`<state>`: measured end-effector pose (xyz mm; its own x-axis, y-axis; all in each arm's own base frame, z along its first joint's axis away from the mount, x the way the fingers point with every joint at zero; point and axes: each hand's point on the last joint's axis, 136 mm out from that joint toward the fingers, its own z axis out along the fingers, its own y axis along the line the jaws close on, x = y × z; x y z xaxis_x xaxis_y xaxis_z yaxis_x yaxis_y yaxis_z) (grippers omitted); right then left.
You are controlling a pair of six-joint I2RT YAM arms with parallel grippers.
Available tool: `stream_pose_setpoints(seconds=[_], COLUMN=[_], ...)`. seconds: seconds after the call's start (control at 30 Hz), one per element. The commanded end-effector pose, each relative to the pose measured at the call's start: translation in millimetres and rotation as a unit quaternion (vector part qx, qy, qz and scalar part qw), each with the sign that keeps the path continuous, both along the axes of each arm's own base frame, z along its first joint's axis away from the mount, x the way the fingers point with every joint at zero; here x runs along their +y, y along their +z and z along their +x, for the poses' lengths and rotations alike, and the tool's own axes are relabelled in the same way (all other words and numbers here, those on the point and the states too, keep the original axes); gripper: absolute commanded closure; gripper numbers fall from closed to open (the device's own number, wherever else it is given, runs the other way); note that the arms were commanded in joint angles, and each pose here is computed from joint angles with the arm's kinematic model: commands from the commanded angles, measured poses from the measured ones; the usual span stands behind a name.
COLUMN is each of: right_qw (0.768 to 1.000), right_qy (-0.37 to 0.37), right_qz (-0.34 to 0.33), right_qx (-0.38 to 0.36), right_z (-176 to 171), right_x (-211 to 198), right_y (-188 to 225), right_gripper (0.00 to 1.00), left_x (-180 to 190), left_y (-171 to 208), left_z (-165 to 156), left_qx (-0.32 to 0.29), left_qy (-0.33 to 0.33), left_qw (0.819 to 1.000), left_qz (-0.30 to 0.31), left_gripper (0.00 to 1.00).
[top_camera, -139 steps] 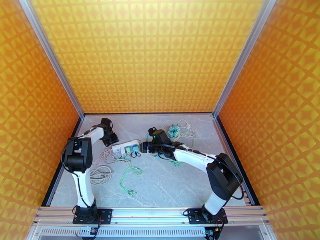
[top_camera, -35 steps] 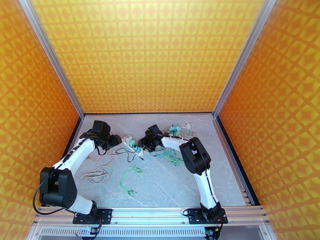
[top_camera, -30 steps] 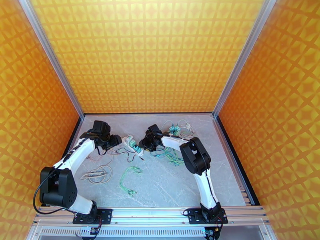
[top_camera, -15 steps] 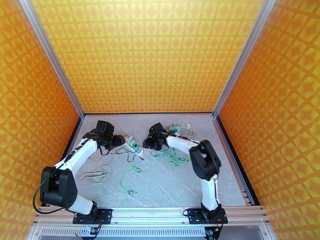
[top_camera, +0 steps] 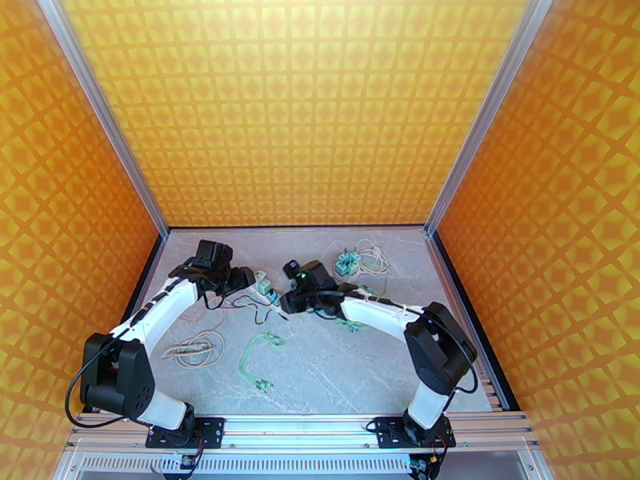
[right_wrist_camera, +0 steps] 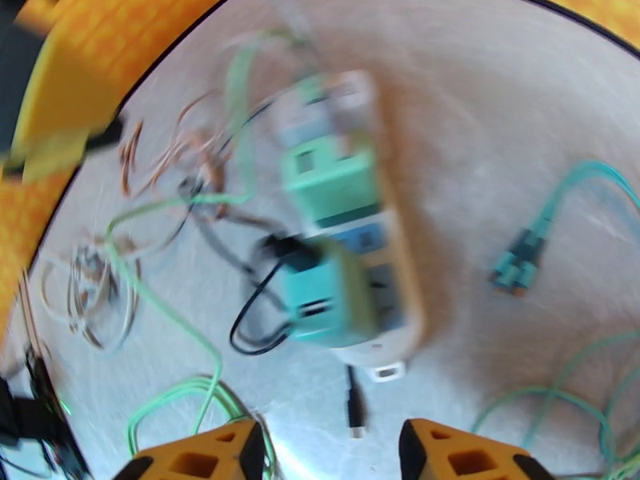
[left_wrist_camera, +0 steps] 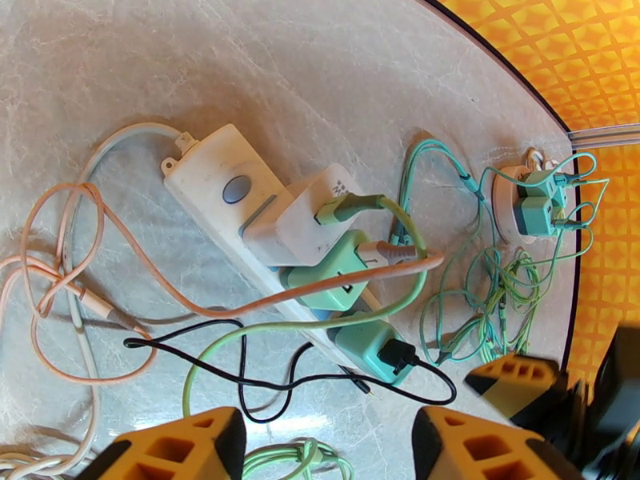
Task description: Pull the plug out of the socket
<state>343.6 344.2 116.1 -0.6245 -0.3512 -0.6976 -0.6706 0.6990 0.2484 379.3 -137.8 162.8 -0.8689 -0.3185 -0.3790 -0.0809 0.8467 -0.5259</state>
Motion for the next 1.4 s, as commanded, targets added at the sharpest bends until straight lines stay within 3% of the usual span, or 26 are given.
stream_pose_setpoints(seconds=[0.0, 0.6, 0.87, 1.2, 1.37], right_qw=[0.998, 0.991, 0.990, 0.987, 0.990], right_qy=[0.015, 0.070, 0.080, -0.010, -0.003], right_qz=[-0.037, -0.091, -0.102, -0.148, -0.130], right_qx=[-0.049, -0.065, -0.063, -0.066, -0.055], right_z=[13.6, 35.0, 45.8, 80.0, 68.0], right_x=[-1.2, 29.6, 39.9, -1.9, -7.8], right_y=[-11.0, -48.6, -61.4, -56.5, -46.3], right_gripper=[0.49, 0.47, 0.55, 0.58, 0.63], left_x=[6.5, 19.6, 20.4, 20.4, 20.4], left_y=[15.6, 21.5, 26.4, 26.9, 25.1], left_z=[-1.2, -16.3, -17.7, -14.6, -15.4], left_qx=[-0.019, -0.019, -0.016, -0.014, -0.012], left_qy=[0.012, 0.019, 0.016, 0.017, 0.015], left_qw=[1.000, 1.000, 1.000, 1.000, 1.000], left_qz=[-0.002, 0.004, 0.008, 0.009, 0.010], left_gripper=[0.40, 0.39, 0.39, 0.39, 0.39])
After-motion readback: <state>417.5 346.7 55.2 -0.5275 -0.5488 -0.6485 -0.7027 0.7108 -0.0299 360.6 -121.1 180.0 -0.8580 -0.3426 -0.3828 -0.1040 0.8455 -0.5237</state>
